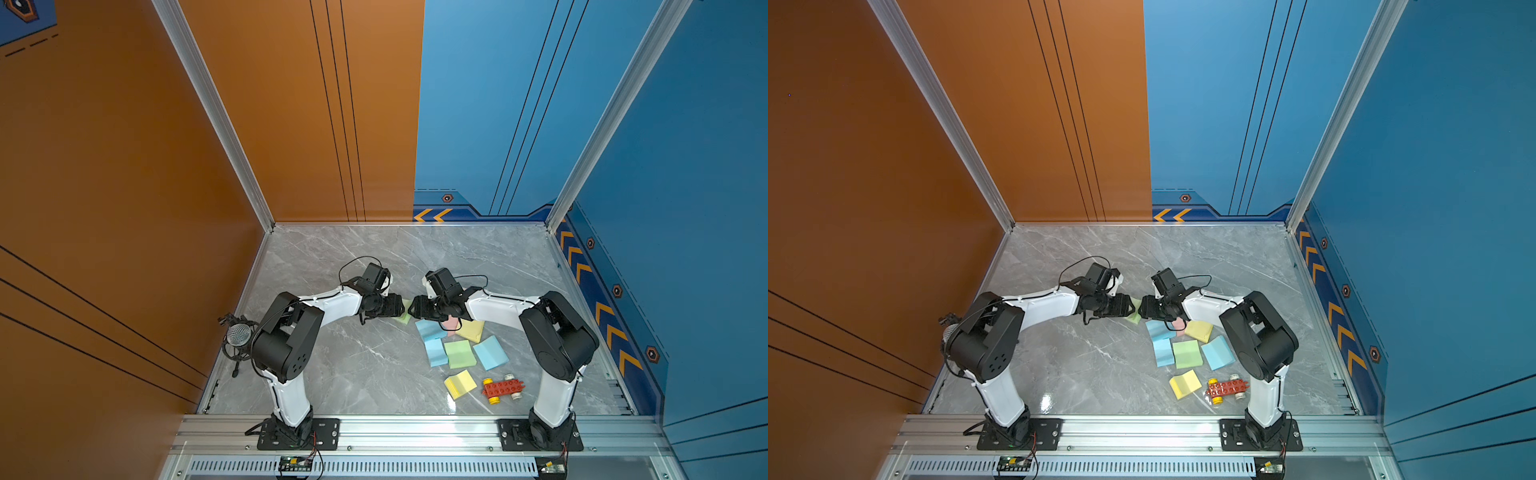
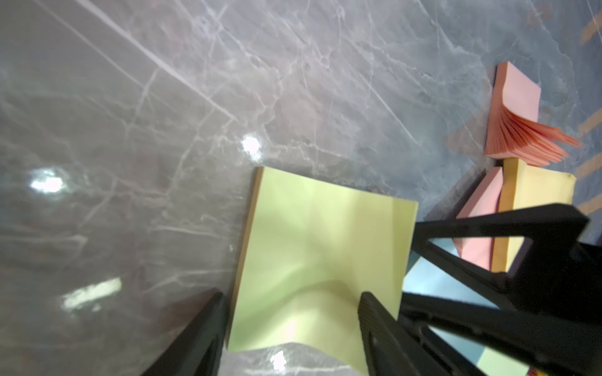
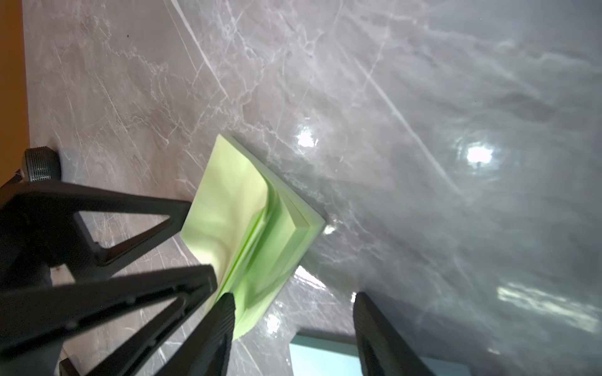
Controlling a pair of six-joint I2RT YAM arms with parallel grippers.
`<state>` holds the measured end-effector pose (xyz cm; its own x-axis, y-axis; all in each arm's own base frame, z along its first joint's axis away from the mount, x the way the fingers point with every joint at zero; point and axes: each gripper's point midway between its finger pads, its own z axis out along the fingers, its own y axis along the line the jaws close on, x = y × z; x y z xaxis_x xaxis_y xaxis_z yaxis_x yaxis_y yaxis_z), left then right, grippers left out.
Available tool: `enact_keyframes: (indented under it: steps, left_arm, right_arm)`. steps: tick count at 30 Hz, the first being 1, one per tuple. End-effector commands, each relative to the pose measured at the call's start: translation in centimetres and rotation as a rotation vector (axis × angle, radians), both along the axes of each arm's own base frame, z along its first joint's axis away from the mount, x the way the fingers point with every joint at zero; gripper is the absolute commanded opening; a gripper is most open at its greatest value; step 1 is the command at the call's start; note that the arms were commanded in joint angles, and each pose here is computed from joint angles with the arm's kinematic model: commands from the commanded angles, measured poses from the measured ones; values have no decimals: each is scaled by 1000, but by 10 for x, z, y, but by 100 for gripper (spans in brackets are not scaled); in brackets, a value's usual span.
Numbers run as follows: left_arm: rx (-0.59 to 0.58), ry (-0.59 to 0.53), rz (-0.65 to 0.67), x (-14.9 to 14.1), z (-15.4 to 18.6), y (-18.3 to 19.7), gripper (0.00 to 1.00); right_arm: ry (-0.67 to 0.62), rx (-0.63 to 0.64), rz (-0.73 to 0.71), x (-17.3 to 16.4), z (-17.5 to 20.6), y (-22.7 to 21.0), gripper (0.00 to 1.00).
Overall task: Tear off pages from different memo pads
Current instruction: Adjust the memo pad at the center of the board, then pick up the memo pad from the center of the board.
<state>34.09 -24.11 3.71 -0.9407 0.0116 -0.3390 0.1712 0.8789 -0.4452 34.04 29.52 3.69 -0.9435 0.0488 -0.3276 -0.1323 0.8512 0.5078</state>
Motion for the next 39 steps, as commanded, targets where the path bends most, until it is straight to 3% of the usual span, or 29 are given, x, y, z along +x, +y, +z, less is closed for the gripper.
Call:
enact_keyframes:
  steps: [1, 7, 11, 12, 13, 22, 39]
  left_arm:
    - [-5, 24, 21, -14, 4, 3, 69]
    - [-9, -1, 41, -15, 13, 13, 82]
    - [-47, 17, 6, -9, 13, 4, 85]
    - [-60, 11, -15, -8, 17, -1, 95]
    - [-69, 5, -33, -6, 19, -6, 99]
    - [-93, -16, -59, 15, 24, -12, 100]
    - [-38, 18, -46, 17, -3, -4, 85]
  right_arm:
    - [-19, 17, 13, 4, 16, -5, 61]
    - [-59, -27, 37, 11, 37, -34, 62]
    - [-72, -40, 80, 13, 40, -47, 63]
    - [-73, -40, 102, 12, 40, -47, 62]
    - [-77, -44, 121, 11, 39, -48, 63]
    - [-62, -44, 172, 2, 23, -42, 63]
    - [-67, -63, 177, 0, 22, -42, 63]
